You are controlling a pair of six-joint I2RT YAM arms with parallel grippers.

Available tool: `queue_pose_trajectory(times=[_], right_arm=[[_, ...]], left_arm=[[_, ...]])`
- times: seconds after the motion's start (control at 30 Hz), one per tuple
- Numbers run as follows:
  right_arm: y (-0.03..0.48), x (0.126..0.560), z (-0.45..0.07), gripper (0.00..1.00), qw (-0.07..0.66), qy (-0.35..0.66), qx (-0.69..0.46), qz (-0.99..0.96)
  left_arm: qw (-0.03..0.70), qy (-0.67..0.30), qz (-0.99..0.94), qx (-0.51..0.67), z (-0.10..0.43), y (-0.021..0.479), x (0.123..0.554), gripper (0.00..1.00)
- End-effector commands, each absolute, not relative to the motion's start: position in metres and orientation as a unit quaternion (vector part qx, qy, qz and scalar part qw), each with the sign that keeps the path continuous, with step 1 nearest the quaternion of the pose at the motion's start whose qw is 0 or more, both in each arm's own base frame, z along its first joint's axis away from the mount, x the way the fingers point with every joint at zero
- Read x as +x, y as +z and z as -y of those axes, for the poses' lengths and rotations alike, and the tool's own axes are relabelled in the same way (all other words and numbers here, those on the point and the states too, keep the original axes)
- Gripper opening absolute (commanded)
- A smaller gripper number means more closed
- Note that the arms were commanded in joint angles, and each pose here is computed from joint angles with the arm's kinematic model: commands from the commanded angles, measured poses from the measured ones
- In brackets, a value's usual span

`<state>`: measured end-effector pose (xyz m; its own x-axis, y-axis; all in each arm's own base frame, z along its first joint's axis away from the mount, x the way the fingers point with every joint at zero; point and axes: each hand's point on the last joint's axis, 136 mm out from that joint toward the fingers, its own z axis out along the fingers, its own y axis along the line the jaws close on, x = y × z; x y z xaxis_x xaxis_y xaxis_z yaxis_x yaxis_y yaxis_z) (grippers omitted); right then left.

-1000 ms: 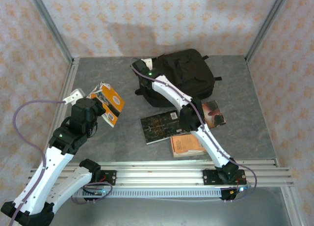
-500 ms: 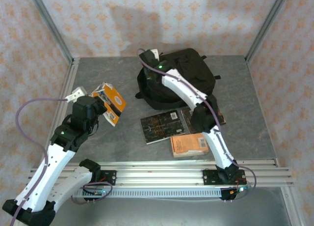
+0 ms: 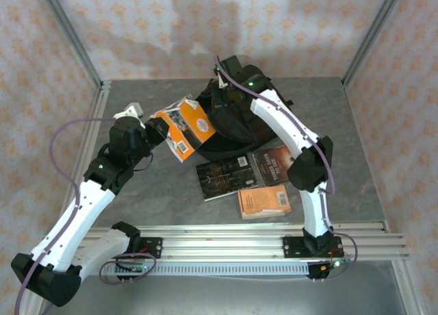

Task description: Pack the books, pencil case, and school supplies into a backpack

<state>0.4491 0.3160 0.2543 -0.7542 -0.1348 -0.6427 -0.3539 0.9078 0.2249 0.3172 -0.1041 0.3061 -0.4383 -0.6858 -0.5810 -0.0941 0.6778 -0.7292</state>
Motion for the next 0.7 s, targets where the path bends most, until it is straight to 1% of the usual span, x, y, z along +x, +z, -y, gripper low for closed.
queue_pose_trajectory(times=[0.0, 0.17, 0.23, 0.27, 0.3, 0.33, 0.37, 0.43, 0.47, 0.67], right_arm=[[0.298, 0.435, -0.316, 0.0, 0.329, 0.252, -0.122, -0.902], [0.299, 0.43, -0.316, 0.0, 0.305, 0.29, -0.118, -0.9], [0.298, 0.426, -0.319, 0.06, 0.292, 0.304, -0.122, -0.899], [0.298, 0.424, -0.322, 0.15, 0.285, 0.312, -0.125, -0.898], [0.297, 0.421, -0.325, 0.29, 0.278, 0.319, -0.128, -0.897], [0.297, 0.419, -0.327, 0.41, 0.273, 0.325, -0.132, -0.896], [0.297, 0.417, -0.328, 0.51, 0.27, 0.329, -0.135, -0.895], [0.3, 0.416, -0.325, 0.61, 0.274, 0.326, -0.134, -0.895], [0.302, 0.415, -0.323, 0.64, 0.279, 0.324, -0.134, -0.894], [0.31, 0.411, -0.312, 0.77, 0.293, 0.299, -0.143, -0.897]], left_arm=[[0.493, -0.381, -0.738, -0.257, 0.113, 0.346, 0.333, 0.0], [0.454, -0.413, -0.733, -0.292, 0.126, 0.322, 0.362, 0.0], [0.446, -0.441, -0.72, -0.296, 0.133, 0.322, 0.372, 0.0], [0.446, -0.455, -0.711, -0.296, 0.137, 0.325, 0.376, 0.0], [0.451, -0.472, -0.7, -0.29, 0.141, 0.33, 0.38, 0.0], [0.454, -0.487, -0.689, -0.287, 0.144, 0.335, 0.383, 0.0], [0.457, -0.504, -0.675, -0.287, 0.146, 0.341, 0.387, 0.0], [0.463, -0.53, -0.65, -0.287, 0.146, 0.349, 0.39, 0.0], [0.467, -0.539, -0.64, -0.286, 0.146, 0.355, 0.39, 0.0], [0.488, -0.553, -0.617, -0.275, 0.142, 0.374, 0.382, 0.0]])
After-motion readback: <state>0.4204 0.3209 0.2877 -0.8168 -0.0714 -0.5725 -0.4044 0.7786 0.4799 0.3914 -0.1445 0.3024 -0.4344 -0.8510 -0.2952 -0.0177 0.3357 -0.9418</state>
